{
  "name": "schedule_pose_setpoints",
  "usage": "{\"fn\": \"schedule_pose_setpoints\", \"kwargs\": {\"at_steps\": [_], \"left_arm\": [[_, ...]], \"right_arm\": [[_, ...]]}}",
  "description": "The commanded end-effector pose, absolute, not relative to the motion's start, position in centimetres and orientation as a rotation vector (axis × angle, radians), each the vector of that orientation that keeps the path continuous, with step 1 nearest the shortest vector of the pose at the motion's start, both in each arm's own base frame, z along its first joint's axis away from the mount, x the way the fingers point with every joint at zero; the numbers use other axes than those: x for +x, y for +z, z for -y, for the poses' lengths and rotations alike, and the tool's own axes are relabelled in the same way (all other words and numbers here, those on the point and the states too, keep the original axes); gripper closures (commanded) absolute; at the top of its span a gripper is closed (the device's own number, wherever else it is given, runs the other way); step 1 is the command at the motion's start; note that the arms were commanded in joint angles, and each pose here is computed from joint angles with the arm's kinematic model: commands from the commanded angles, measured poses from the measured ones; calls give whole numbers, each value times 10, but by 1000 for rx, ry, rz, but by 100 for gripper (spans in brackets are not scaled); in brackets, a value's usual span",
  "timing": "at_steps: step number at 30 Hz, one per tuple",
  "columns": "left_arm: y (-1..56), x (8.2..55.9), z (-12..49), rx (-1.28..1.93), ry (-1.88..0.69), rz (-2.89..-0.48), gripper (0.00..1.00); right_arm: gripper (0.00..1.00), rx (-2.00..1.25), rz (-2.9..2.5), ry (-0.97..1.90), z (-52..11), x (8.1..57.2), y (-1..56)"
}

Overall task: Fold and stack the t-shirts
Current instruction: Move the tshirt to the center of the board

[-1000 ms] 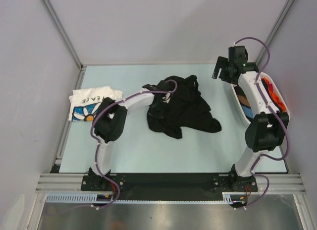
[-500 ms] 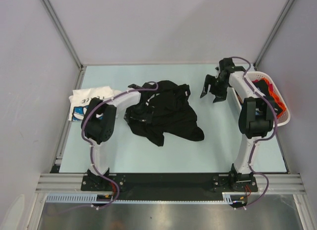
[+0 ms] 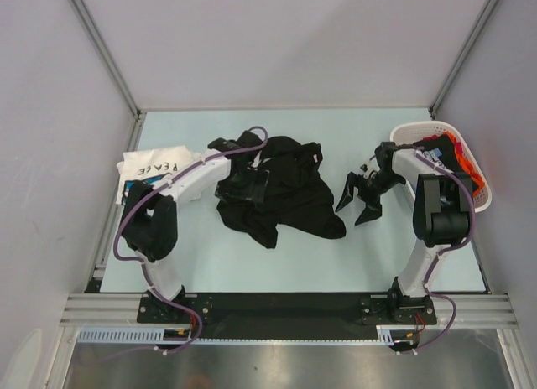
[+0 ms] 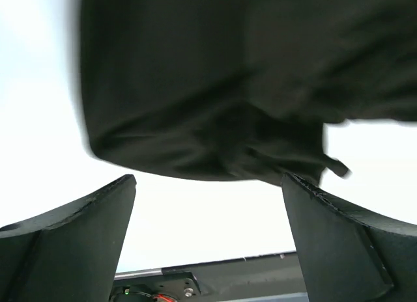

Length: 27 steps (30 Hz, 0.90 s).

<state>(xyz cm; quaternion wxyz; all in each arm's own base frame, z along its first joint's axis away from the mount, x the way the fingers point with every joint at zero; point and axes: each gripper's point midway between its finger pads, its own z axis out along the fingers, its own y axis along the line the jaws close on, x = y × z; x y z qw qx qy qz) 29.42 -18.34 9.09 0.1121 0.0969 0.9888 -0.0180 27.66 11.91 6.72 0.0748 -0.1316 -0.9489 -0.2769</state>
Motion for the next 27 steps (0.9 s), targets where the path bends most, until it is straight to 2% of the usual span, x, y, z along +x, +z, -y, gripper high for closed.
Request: {"fn": "schedule_pose_setpoints", "kwargs": {"at_steps": [1, 8, 13, 19, 20, 21, 23, 24, 25, 27], "left_arm": [[94, 269, 222, 481, -194, -2894, 0], [81, 254, 236, 564, -210, -2925, 0], [74, 250, 243, 589, -241, -2941, 0], [75, 244, 260, 683, -304, -2940, 0], [76, 246, 264, 701, -314, -2928, 0], [77, 245, 265, 709, -314, -2933, 0], [77, 242, 271, 738, -338, -2946, 0], [77, 239, 272, 753, -340, -2958, 0], [74, 236, 275, 773, -331, -2969, 0], [75, 233, 277, 808, -314, -2974, 0]], "right_arm": [[19, -367, 2782, -933, -129, 247, 80], [21, -379, 2769, -863, -124, 226, 63], [23, -344, 2859, -807, -125, 241, 45], [32, -270, 2934, -786, -145, 269, 26], [36, -262, 2930, -770, -147, 270, 21], [50, -258, 2910, -749, -151, 268, 12], [68, -257, 2884, -760, -156, 268, 7], [87, -270, 2876, -752, -157, 268, 4], [96, -259, 2882, -750, -159, 269, 5], [100, -254, 2911, -717, -157, 275, 7]]}}
